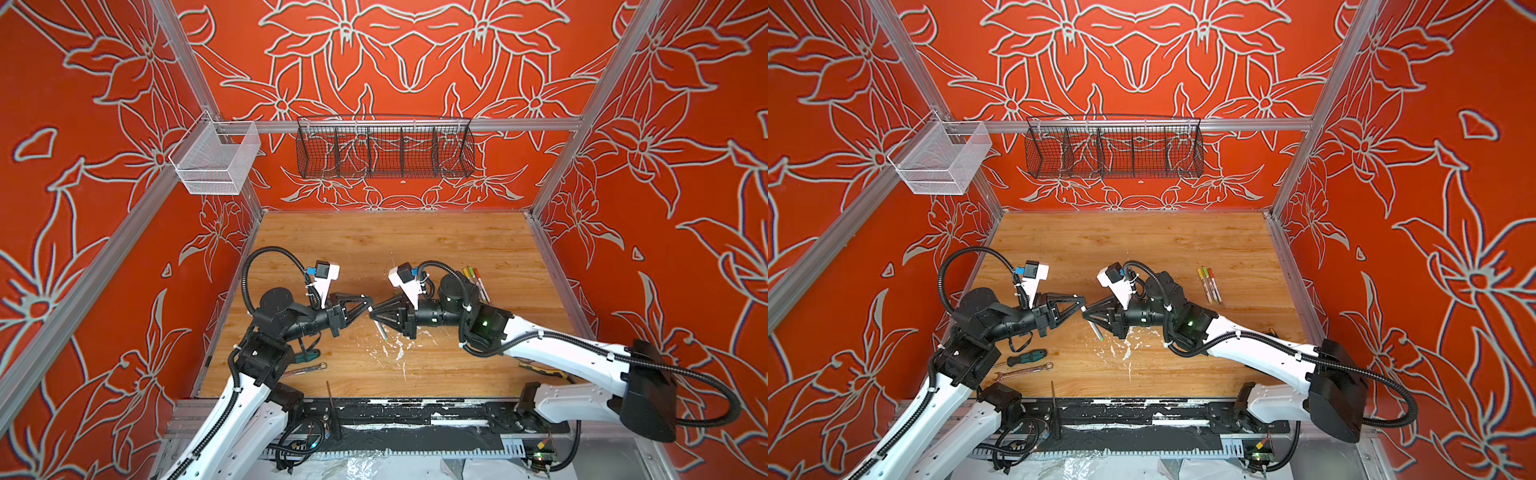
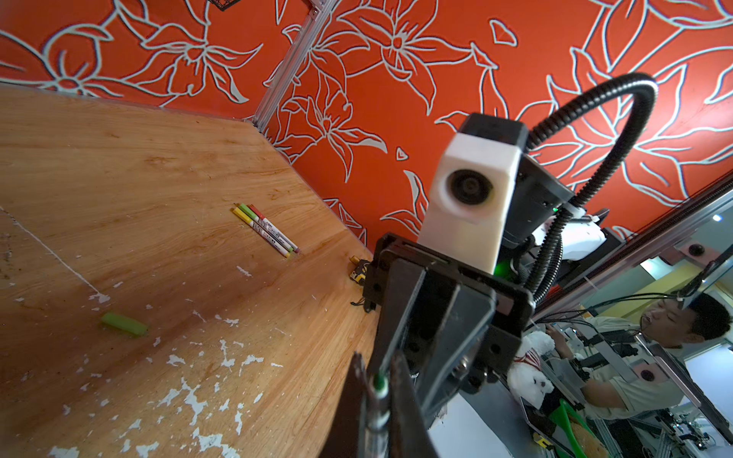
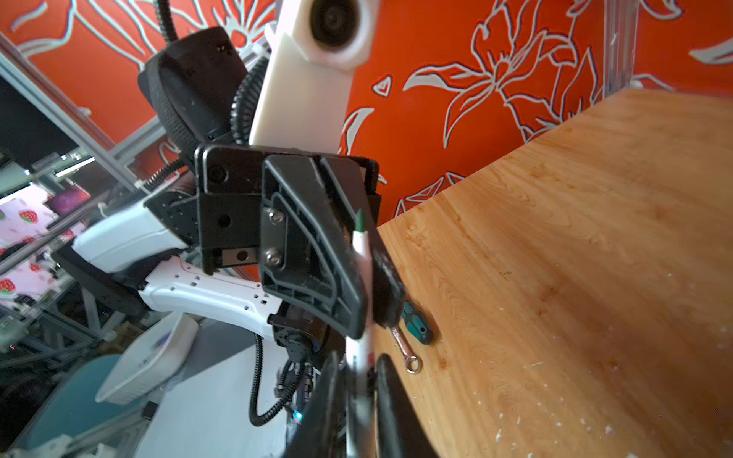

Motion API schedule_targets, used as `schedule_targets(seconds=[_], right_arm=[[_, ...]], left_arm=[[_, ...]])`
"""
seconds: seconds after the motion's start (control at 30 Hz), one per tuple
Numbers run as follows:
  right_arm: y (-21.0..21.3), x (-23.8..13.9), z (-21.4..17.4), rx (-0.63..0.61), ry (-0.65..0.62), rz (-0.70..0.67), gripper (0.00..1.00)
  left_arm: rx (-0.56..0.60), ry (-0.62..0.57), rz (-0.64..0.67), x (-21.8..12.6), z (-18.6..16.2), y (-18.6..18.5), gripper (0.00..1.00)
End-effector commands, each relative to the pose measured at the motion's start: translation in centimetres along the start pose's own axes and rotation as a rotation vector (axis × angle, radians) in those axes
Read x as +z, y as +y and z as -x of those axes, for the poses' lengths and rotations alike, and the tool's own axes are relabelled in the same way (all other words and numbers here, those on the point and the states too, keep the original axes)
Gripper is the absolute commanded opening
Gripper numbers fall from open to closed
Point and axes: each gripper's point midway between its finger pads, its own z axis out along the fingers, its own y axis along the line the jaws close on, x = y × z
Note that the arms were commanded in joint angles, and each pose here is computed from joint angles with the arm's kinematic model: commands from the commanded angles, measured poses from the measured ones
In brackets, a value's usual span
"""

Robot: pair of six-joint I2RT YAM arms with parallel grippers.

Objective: Insert the pens into the pen caps
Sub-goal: 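Lift the white pen toward the left gripper, then move the left gripper over the green cap while the right gripper holds the pen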

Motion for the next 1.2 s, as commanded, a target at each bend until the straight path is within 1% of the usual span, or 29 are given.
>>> schedule_targets(seconds=[0.0,0.1,0.23,0.33,0.5,0.6,0.63,0.7,0.73,0.8,0.9,0.97,1.03,1.17], right_arm=[[1.0,0.6,-0.2,0.015,0.041,0.048,0.32],[0.1,1.0,-1.4,0.045,0.076,0.025,0.37],[-0.7,1.2,-2.4,0.063,0.098,0.001,0.36],[-1.1,1.3,-2.9,0.069,0.118,-0.010,0.30],[-1.5,1.5,-2.9,0.070,0.122,-0.029,0.10],[-2.6,1.3,-2.8,0.090,0.134,-0.103,0.02],[-3.0,1.2,-3.1,0.100,0.156,-0.126,0.01],[-4.5,0.8,-4.2,0.136,0.216,-0.212,0.00],[-5.3,0.4,-4.7,0.154,0.240,-0.251,0.00],[-6.4,-0.7,-5.7,0.190,0.272,-0.309,0.00],[-7.7,-2.6,-6.7,0.238,0.268,-0.366,0.00],[-8.5,-4.1,-7.3,0.263,0.266,-0.408,0.00],[-9.5,-6.1,-8.1,0.280,0.278,-0.480,0.00],[-11.3,-10.0,-9.3,0.317,0.277,-0.598,0.00]], left_arm=[[0.040,-0.021,0.002,-0.3,0.8,-0.6,0.00],[0.048,-0.020,0.009,-0.3,0.9,-0.5,0.00],[0.061,-0.016,0.016,-0.3,1.0,-0.5,0.00],[0.069,-0.013,0.019,-0.3,1.1,-0.6,0.00],[0.066,-0.013,0.018,-0.1,1.2,-0.4,0.00],[0.050,-0.008,0.026,0.2,1.2,0.0,0.00],[0.042,-0.012,0.039,0.2,1.2,0.3,0.14],[0.027,-0.031,0.074,0.3,1.5,1.1,0.77],[0.023,-0.042,0.093,0.3,1.6,1.5,0.98],[0.007,-0.063,0.148,0.3,2.0,2.7,0.97],[-0.026,-0.062,0.193,0.9,2.2,4.3,0.97],[-0.067,-0.053,0.223,1.5,2.0,5.7,0.97],[-0.108,-0.039,0.244,2.2,1.7,7.1,0.97],[-0.198,0.009,0.324,3.7,0.3,10.9,0.99]])
